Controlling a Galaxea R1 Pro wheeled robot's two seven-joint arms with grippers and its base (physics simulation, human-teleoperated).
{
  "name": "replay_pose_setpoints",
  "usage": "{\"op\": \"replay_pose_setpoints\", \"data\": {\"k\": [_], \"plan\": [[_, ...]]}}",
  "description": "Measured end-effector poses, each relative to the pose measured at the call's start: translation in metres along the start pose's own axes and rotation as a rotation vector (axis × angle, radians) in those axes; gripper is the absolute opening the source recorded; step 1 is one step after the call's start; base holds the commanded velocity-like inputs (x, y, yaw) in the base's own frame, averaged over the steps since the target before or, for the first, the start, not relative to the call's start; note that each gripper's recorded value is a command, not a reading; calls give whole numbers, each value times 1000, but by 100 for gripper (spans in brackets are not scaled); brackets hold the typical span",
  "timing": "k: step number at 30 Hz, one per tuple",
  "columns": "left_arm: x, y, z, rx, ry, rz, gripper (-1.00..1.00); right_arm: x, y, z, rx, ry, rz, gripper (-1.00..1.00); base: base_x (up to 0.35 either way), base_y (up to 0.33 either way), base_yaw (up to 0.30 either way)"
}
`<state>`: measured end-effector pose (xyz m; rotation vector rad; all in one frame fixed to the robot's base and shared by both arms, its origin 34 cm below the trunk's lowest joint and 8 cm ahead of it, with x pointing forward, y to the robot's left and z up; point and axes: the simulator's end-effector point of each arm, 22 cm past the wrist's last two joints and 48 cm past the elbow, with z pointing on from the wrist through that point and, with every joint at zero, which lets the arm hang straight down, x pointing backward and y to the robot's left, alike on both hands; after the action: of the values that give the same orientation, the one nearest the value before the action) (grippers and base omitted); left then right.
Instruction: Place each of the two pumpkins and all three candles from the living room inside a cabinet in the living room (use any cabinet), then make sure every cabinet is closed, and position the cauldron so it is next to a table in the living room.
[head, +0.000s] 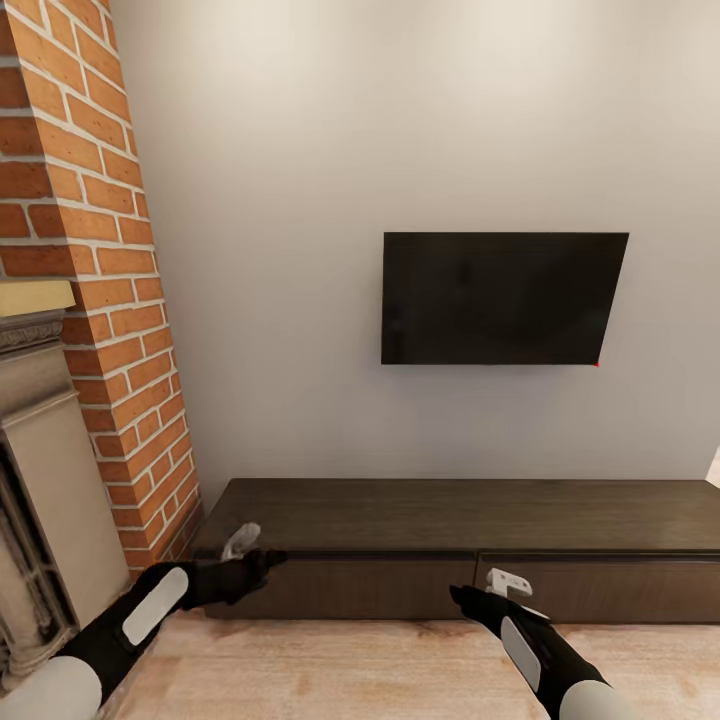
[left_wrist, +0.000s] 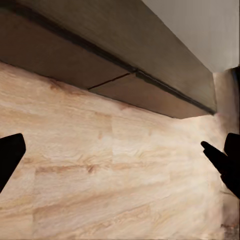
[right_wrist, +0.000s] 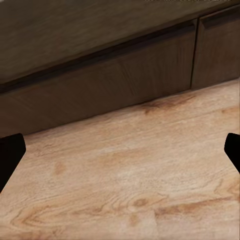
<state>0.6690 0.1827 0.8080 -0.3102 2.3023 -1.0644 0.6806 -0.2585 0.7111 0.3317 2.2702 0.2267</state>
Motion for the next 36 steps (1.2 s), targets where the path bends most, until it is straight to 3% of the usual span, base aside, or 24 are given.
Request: {"op": "replay_pose_setpoints", "data": {"k": [1, 4, 10, 15, 20, 22, 24, 27, 29, 32, 36], "plan": [[-7, -19, -2, 39, -4, 14, 100, 0, 0, 0, 0, 0, 1, 100, 0, 0, 0], [-9, -43, -6, 95, 15, 5, 100, 0, 0, 0, 1, -1, 6, 100, 0, 0, 0], [-11, -60, -8, 147, 20, -25, 100, -1, -1, 0, 7, -6, 5, 100, 0, 0, 0], [-7, -71, -10, 190, 40, -62, 100, -6, -8, 1, 18, -71, 7, 100, 0, 0, 0], [-3, -97, -17, 254, 80, -67, 100, 18, -13, 3, 21, -41, 34, 100, 0, 0, 0], [-2, -110, -20, 283, 91, -56, 100, 20, -3, 3, -39, -39, 91, 100, 0, 0, 0], [-2, -122, -23, 308, 95, -43, 100, 17, 23, 0, -164, -50, 158, 100, 0, 0, 0], [-1, -133, -27, 336, 103, -39, 100, 8, 55, -9, -326, -69, 213, 100, 0, 0, 0], [8, -135, -29, 350, 132, -52, 100, 8, 70, -15, -399, -62, 239, 100, 0, 0, 0], [16, -138, -31, 364, 162, -65, 100, 10, 80, -18, -436, -46, 261, 100, 0, 0, 0], [21, -139, -31, 378, 171, -59, 100, 9, 69, -12, -410, -61, 317, 100, 0, 0, 0]]}}
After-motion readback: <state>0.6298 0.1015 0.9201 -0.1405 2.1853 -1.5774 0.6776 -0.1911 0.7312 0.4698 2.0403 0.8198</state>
